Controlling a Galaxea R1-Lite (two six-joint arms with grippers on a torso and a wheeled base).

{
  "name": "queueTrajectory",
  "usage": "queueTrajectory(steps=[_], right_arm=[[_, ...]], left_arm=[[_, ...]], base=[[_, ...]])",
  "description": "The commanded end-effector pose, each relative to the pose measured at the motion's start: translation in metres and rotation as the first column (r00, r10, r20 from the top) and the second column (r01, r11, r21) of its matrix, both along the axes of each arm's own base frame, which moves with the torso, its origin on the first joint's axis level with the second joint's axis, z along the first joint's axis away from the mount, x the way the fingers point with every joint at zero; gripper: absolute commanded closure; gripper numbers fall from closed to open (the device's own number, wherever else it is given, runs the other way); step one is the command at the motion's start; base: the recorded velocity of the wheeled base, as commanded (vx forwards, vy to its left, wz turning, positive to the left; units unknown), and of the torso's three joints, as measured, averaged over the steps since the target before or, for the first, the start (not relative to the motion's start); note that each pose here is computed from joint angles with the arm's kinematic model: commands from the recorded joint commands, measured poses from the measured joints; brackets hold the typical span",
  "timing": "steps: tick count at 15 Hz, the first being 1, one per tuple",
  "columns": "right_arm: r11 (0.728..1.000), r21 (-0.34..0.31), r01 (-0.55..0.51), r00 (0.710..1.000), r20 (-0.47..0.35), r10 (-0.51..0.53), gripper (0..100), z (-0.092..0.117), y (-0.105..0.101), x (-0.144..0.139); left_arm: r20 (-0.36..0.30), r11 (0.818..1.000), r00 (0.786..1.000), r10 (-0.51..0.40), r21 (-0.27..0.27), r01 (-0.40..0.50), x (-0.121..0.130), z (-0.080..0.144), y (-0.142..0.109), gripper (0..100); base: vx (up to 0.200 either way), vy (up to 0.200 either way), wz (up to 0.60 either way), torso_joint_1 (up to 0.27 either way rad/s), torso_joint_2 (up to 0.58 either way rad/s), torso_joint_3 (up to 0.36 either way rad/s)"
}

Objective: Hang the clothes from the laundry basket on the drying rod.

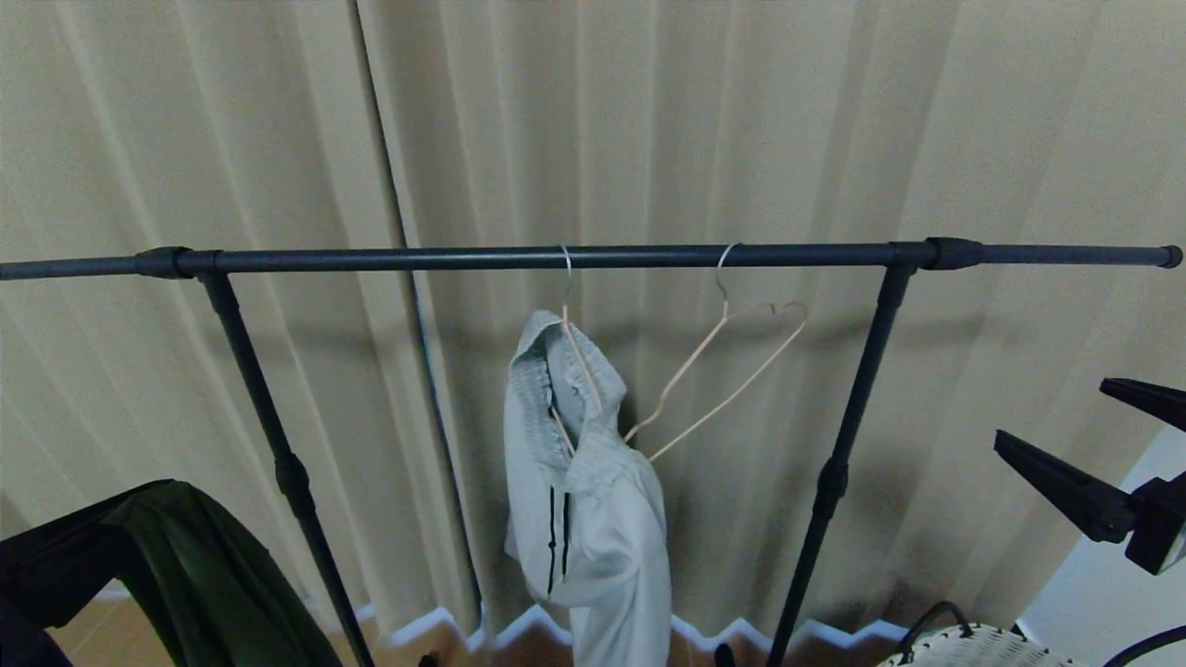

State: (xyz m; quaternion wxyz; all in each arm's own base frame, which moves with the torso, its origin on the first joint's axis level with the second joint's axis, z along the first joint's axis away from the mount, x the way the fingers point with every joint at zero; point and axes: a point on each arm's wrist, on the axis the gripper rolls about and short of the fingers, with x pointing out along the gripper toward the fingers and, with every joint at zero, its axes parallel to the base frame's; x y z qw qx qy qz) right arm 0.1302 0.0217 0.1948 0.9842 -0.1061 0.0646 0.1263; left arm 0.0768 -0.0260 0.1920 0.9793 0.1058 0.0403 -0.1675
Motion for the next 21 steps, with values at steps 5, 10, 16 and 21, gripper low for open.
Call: queueTrajectory(steps=[5, 10, 16, 21], right_arm=[[1.0, -0.005, 0.002, 1.0, -0.016, -0.002, 0, -0.002, 0.001, 0.004], [0.998, -0.066, -0.018, 0.999, -0.028, 0.017, 0, -0.012, 0.001, 0.001], [0.997, -0.074, -0.03, 0.996, -0.082, 0.024, 0, -0.023, 0.001, 0.001], [0.999, 0.04, -0.025, 0.97, -0.242, 0.034, 0, -0.037, 0.016, 0.039]], left_arm=[[-0.001, 1.0, 1.0, -0.001, 0.002, 0.001, -0.001, -0.002, 0.0, 100], [-0.005, 1.0, 1.0, -0.001, 0.001, 0.001, -0.001, -0.003, 0.0, 100], [-0.011, 1.0, 1.0, 0.004, 0.004, -0.004, 0.0, -0.003, 0.0, 100], [-0.004, 0.995, 0.995, 0.1, 0.003, -0.1, 0.004, 0.0, 0.008, 100]], base=[[0.0, 0.04, 0.0, 0.001, 0.0, 0.0], [0.0, 0.0, 0.0, 0.0, 0.0, 0.0], [0.0, 0.0, 0.0, 0.0, 0.0, 0.0], [0.0, 0.0, 0.0, 0.0, 0.0, 0.0]])
